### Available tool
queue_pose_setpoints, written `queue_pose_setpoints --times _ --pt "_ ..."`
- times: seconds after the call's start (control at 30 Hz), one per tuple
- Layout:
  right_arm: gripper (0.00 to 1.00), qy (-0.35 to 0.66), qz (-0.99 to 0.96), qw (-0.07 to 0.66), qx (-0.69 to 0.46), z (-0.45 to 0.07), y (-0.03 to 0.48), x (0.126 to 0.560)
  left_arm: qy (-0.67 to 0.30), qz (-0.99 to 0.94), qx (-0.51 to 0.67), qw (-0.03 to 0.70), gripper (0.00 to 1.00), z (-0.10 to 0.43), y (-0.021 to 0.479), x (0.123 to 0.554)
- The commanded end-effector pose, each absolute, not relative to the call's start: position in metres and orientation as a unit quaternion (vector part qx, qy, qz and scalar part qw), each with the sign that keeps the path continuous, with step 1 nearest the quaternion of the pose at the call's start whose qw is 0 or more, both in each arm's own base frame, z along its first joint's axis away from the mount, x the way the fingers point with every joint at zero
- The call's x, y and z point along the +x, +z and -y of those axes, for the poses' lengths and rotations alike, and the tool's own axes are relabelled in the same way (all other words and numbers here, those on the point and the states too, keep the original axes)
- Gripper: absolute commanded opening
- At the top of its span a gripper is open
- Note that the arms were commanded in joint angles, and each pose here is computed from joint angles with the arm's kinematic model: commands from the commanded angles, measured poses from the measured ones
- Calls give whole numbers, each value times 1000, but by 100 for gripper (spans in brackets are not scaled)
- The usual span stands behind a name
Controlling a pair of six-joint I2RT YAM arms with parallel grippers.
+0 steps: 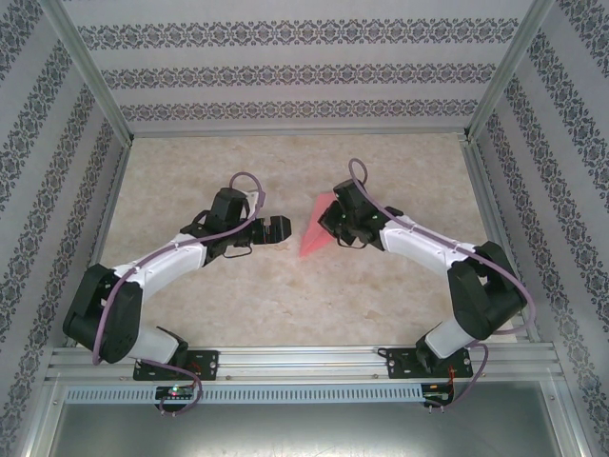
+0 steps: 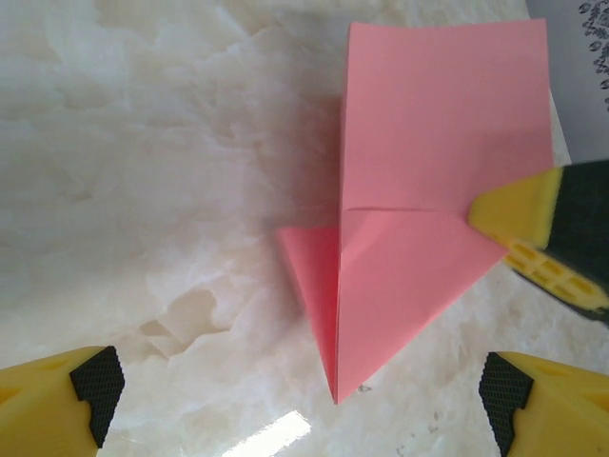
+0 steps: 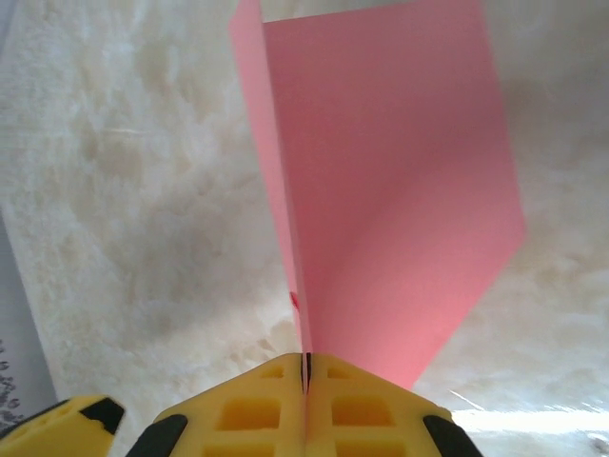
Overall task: Fold a paper plane with a square sheet of paper (pick it up from the middle)
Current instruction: Fourth fold the wing at the center of the table.
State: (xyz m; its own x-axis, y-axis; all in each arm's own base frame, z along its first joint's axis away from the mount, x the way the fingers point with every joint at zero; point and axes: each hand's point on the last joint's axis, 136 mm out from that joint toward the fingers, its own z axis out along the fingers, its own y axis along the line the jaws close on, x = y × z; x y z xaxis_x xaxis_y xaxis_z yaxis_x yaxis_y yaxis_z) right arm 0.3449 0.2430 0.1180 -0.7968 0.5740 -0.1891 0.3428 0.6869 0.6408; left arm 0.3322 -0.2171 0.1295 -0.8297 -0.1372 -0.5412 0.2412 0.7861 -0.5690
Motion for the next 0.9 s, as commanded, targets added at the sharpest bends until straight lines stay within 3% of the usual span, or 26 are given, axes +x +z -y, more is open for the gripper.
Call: queue_pose_setpoints --times 0.0,0.17,0.53,0.87 --pt "0 280 -899 219 256 -243 135 354 -314 -889 51 330 100 217 141 337" --pt "1 254 -894 229 288 -232 134 348 -326 -886 68 323 100 224 137 336" --pt "2 250 -880 140 378 -239 75 336 -300 -867 191 350 100 257 117 318" --pt "4 286 -870 31 401 -260 42 338 -255 -844 279 380 92 274 89 318"
